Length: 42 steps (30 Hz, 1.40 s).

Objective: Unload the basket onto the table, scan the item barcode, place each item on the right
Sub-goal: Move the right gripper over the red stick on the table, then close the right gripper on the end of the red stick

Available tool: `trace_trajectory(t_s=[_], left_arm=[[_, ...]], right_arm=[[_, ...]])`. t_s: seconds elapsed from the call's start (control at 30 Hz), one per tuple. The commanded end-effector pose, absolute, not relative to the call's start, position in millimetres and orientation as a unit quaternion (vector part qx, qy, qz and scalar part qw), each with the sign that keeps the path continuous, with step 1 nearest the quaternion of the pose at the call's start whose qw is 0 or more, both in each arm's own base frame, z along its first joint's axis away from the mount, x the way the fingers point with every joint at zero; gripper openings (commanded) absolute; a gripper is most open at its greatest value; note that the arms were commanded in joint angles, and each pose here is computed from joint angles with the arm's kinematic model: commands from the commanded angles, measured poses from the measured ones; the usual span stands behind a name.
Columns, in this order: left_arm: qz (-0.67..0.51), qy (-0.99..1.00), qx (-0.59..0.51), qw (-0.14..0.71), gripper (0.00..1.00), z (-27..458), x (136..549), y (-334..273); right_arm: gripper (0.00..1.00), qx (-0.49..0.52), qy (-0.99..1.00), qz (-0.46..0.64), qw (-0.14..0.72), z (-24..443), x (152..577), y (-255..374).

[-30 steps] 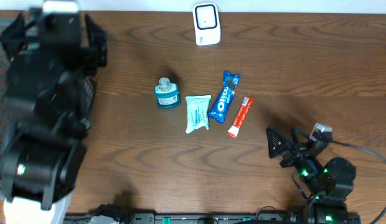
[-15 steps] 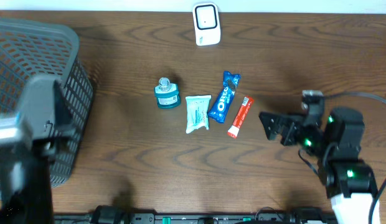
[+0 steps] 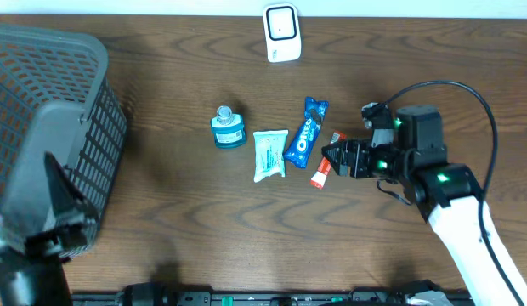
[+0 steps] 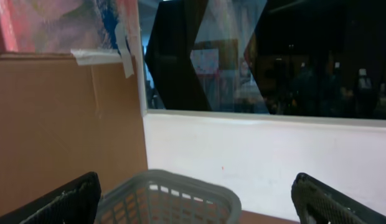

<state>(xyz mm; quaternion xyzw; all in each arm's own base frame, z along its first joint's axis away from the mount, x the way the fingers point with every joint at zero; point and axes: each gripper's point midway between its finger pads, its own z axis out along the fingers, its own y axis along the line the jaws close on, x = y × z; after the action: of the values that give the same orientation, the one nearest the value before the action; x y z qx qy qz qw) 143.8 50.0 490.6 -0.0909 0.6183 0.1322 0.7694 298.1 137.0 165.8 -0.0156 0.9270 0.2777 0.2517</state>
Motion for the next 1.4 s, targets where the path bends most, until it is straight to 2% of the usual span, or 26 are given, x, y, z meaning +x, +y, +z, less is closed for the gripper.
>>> trace_trajectory(t_s=[0.0,0.07,0.3,0.37,0.5,0.57,0.67,0.8,0.97,1.37], left_arm=[[0.098,0.623,-0.085,0.771,0.98,473.9,145.0,39.8],[0.102,0.626,-0.092,0.768,0.98,466.9,145.5,42.5],[0.102,0.627,-0.092,0.767,0.98,462.8,146.9,43.0],[0.103,0.621,-0.092,0.772,0.98,465.8,143.7,42.3],[0.092,0.587,-0.079,0.800,0.98,486.6,139.2,36.5],[0.086,0.561,-0.073,0.820,0.98,502.2,134.4,33.4],[0.090,0.525,-0.075,0.843,0.98,521.0,125.8,33.8],[0.090,0.520,-0.075,0.846,0.98,525.1,122.4,33.2],[0.090,0.523,-0.075,0.844,0.98,523.6,123.0,33.3],[0.089,0.558,-0.077,0.822,0.98,505.0,131.1,34.8]], right_arm=[[0.72,0.076,0.950,0.214,0.213,129.1,311.7,118.1],[0.76,0.087,0.958,0.204,0.184,114.2,313.1,119.8],[0.71,0.139,0.982,0.073,0.104,82.9,321.9,118.5],[0.73,0.148,0.984,0.038,0.088,81.2,324.6,121.1],[0.72,0.152,0.986,0.025,0.064,73.9,332.9,132.9],[0.70,0.154,0.986,0.021,0.059,66.4,338.3,136.2],[0.60,0.162,0.985,0.016,0.055,52.4,346.3,138.4],[0.53,0.164,0.985,-0.009,0.058,34.3,353.6,132.7],[0.51,0.164,0.984,-0.007,0.062,17.7,362.5,136.4],[0.50,0.165,0.984,-0.001,0.072,11.4,370.7,139.5]])
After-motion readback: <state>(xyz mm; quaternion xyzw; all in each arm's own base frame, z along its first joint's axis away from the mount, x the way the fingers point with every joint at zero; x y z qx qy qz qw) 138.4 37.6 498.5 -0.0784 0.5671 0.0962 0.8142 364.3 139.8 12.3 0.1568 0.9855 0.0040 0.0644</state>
